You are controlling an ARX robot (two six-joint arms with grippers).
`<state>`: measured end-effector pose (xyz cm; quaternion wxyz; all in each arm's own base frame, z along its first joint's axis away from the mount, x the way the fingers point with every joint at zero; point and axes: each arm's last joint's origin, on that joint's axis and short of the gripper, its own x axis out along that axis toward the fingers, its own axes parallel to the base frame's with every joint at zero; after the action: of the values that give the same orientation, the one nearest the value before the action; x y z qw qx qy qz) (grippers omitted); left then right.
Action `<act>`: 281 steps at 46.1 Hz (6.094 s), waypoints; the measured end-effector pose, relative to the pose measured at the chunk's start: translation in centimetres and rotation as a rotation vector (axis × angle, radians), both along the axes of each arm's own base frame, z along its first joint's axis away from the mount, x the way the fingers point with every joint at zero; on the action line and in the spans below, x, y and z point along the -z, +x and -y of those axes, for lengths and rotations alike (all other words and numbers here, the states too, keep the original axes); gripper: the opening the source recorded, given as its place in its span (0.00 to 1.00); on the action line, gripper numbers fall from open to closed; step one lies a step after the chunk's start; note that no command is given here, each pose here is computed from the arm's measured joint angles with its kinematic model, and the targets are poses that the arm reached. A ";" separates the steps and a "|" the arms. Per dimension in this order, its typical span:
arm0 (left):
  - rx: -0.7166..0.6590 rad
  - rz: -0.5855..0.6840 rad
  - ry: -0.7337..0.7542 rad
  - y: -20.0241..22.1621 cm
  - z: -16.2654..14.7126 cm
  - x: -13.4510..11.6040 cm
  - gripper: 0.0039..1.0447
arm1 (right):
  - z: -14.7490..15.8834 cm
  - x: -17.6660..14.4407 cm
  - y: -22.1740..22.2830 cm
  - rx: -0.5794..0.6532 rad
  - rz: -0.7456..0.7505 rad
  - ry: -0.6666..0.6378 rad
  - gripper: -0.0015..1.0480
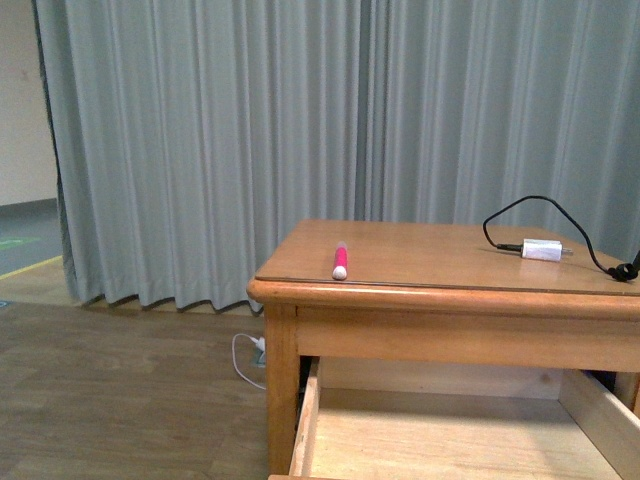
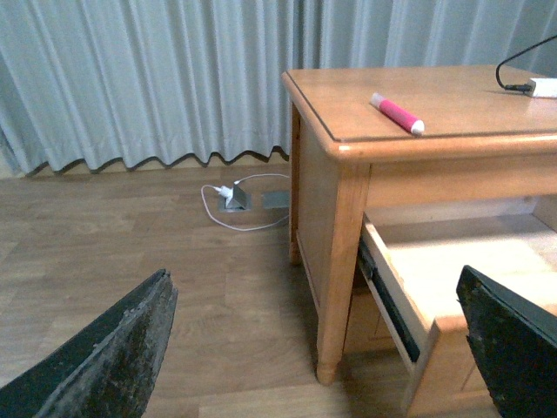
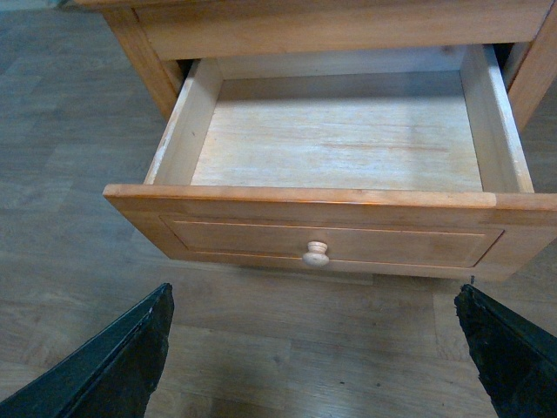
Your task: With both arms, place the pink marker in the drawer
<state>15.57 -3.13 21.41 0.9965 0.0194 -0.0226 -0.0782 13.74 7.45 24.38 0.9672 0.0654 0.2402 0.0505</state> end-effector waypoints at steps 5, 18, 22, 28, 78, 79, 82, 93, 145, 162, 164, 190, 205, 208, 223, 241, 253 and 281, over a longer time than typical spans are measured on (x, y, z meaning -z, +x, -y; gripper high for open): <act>0.017 -0.039 0.010 4.3 1.7 -1.5 0.94 | 0.0 0.0 0.0 0.000 0.000 0.000 0.92; 0.046 -0.198 0.068 15.0 7.3 -2.2 0.94 | 0.0 0.0 0.0 0.001 0.000 0.000 0.92; 0.044 -0.213 0.073 17.5 8.6 -2.9 0.94 | 0.0 0.0 0.0 0.001 0.000 0.000 0.92; 0.054 -0.228 0.065 21.1 10.8 -4.2 0.94 | 0.0 0.0 0.0 0.000 0.000 0.000 0.92; -0.022 -0.392 0.045 30.7 18.2 -2.9 0.55 | 0.0 0.0 0.0 0.001 0.000 0.000 0.92; -0.024 -0.392 0.045 30.7 18.1 -2.9 0.52 | 0.0 0.0 0.0 0.001 0.000 0.000 0.92; -0.030 -0.393 0.046 30.8 18.0 -2.9 0.42 | 0.0 0.0 0.0 0.001 0.000 0.000 0.92; 0.038 -0.342 0.031 30.5 17.9 -2.7 0.14 | 0.0 0.0 0.0 0.001 0.000 0.000 0.92; 0.635 -0.295 0.483 23.3 19.6 7.1 0.18 | 0.0 0.0 0.0 0.001 0.000 0.000 0.92; 0.519 -0.280 0.356 22.3 18.8 5.1 0.68 | 0.0 0.0 0.0 0.001 0.000 0.000 0.92; 0.478 -0.269 0.332 21.7 18.1 4.0 0.75 | 0.0 0.0 0.0 0.001 0.000 0.001 0.92; 0.227 -0.071 -0.013 5.3 1.2 -4.8 0.94 | 0.0 0.0 0.0 0.001 0.000 0.001 0.92; 0.076 -0.163 -0.165 -3.3 -2.7 0.1 0.94 | 0.0 0.0 0.0 0.001 0.000 0.001 0.92; 0.042 -0.176 -0.212 -4.7 -2.9 1.7 0.94 | 0.0 0.0 0.0 0.001 0.000 0.001 0.92; -0.114 -0.098 -0.201 -5.7 -3.1 4.1 0.83 | 0.0 0.0 0.0 0.001 0.000 0.000 0.92; -0.157 -0.031 -0.053 -5.9 -3.2 4.3 0.03 | 0.0 0.0 0.0 0.003 0.000 -0.001 0.92; -0.158 -0.030 -0.048 -5.9 -3.2 4.3 0.04 | 0.0 0.0 0.0 0.004 0.000 -0.001 0.92; -0.158 -0.030 -0.048 -5.9 -3.2 4.3 0.76 | 0.0 0.0 0.0 0.010 0.002 -0.011 0.92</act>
<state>9.64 0.03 17.09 1.0000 -0.0039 -0.0077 0.0011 13.74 7.44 24.35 0.9681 0.0612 0.2391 0.0443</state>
